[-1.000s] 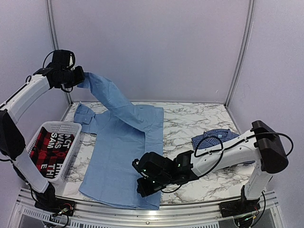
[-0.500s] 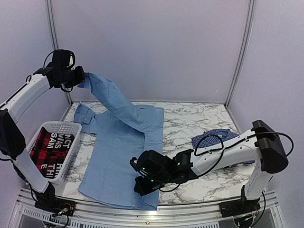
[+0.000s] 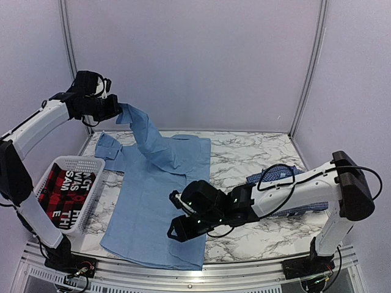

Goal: Fold and stack the long sleeve shirts
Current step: Fold the flattened shirt at the center of the board.

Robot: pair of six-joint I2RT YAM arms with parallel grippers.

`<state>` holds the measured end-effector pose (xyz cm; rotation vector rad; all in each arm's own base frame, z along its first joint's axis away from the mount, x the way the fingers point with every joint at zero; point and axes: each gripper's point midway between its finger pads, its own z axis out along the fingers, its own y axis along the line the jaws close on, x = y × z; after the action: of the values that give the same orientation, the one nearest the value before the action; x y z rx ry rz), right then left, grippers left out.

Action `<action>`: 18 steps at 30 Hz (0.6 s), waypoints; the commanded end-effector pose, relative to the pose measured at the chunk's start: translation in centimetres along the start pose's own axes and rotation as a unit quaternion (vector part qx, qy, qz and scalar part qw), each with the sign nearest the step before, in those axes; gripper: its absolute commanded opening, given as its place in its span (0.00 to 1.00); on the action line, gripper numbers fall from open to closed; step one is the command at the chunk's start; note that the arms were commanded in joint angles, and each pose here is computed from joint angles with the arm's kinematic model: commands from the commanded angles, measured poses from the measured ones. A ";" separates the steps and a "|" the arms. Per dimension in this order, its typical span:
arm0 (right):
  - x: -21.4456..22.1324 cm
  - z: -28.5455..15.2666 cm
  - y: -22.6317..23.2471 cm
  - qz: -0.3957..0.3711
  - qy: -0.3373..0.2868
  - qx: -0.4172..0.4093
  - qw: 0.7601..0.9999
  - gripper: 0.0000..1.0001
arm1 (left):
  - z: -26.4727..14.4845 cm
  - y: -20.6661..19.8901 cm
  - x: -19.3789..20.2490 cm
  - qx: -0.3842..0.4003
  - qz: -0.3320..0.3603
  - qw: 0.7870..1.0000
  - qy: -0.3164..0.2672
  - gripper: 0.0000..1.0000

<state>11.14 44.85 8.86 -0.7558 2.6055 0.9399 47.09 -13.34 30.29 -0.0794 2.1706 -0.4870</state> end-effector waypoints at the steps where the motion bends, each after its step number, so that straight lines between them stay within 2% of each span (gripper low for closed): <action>1: -5.4 -4.9 -2.7 0.028 -0.089 0.029 0.995 0.49 | -1.7 -5.2 3.5 0.082 0.051 0.995 0.038 0.00; 8: -9.3 -10.6 -10.9 0.099 -0.185 0.102 0.972 0.52 | -3.6 -10.8 12.3 0.147 0.108 0.977 0.112 0.00; 12: -9.9 -11.9 -13.5 0.120 -0.202 0.118 0.965 0.52 | -5.0 -13.3 18.0 0.182 0.142 0.960 0.161 0.00; 18: -10.2 -11.8 -15.4 0.125 -0.199 0.130 0.963 0.53 | -5.8 -13.8 25.3 0.194 0.171 0.937 0.234 0.00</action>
<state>26.44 31.28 13.66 -0.1446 2.4444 0.7158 28.00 -29.71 21.24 0.6138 2.3759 -0.7677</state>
